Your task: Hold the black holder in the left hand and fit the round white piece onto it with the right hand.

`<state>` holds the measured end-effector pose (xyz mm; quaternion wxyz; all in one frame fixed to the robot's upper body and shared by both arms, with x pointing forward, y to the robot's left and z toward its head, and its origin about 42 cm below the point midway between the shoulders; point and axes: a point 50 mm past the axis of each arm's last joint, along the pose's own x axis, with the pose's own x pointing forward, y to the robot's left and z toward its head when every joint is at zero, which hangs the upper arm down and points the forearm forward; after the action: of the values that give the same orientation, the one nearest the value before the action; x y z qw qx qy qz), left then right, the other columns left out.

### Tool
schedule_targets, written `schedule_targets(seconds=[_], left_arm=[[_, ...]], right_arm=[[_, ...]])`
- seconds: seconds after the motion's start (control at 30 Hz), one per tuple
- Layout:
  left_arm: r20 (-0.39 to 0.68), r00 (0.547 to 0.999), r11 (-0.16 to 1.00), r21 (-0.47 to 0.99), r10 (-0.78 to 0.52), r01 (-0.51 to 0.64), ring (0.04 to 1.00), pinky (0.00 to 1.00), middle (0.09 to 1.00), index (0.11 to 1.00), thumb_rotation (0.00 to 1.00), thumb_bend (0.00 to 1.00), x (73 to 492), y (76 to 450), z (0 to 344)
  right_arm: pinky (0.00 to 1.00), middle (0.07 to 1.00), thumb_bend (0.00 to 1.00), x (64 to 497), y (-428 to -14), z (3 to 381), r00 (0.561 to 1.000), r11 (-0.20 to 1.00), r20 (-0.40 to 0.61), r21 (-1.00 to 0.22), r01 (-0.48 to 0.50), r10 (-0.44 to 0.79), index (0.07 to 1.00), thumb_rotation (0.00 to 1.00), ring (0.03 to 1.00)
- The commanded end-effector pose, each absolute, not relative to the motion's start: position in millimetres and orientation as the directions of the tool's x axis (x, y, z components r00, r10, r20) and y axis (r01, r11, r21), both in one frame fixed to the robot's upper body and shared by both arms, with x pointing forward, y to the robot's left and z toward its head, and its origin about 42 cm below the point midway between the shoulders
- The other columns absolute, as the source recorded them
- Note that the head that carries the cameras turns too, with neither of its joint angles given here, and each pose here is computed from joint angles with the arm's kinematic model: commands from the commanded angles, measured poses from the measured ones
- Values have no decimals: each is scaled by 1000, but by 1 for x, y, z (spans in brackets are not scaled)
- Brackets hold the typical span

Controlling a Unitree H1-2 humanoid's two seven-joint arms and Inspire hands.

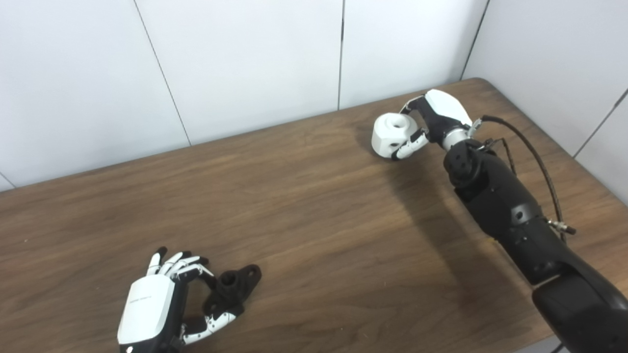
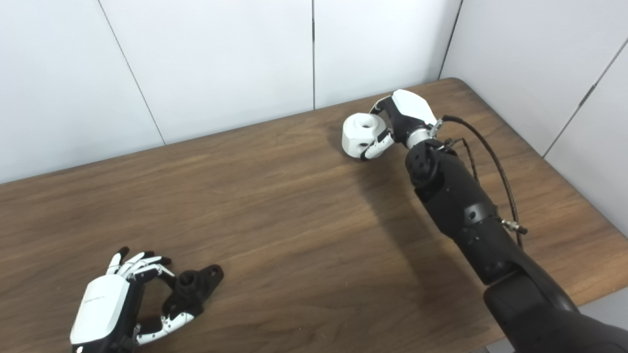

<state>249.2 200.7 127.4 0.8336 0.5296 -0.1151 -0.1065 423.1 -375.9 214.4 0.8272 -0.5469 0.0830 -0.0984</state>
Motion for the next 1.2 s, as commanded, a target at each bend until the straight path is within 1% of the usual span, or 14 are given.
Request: schedule_targets(seconds=[0.0,0.13,0.23,0.4,0.57,0.73,1.0,1.17], left_arm=[[54,958,375,925,-280,58,862,1000,754,484,48,523,248,208,127],[56,958,377,925,-282,57,863,1000,752,484,48,523,248,208,127],[55,959,379,924,-279,57,862,1000,751,484,48,523,248,207,127],[53,960,381,923,-277,59,863,1000,753,484,48,523,247,204,126],[50,960,382,922,-275,61,868,1000,757,484,48,523,246,200,126],[54,959,386,921,-277,59,874,1000,764,484,49,523,245,194,124],[54,960,382,923,-273,56,885,1000,771,484,50,523,244,182,121],[55,960,377,925,-275,55,886,1000,773,484,51,524,244,175,120]], right_arm=[[1000,807,517,429,-380,244,967,352,83,-921,167,-240,487,136,961],[1000,814,518,426,-377,250,969,364,99,-914,178,-226,487,135,966],[1000,819,519,422,-371,259,975,362,102,-917,169,-195,487,136,964],[1000,832,519,413,-354,279,988,349,97,-927,133,-121,487,141,963],[1000,844,520,401,-332,299,996,386,81,-918,93,-48,486,140,982],[1000,839,523,391,-313,309,997,371,69,-927,54,26,485,139,984],[1000,833,524,371,-278,311,983,363,29,-931,-40,182,483,137,979],[1000,842,525,359,-252,307,959,349,-8,-931,-110,282,483,139,983]])
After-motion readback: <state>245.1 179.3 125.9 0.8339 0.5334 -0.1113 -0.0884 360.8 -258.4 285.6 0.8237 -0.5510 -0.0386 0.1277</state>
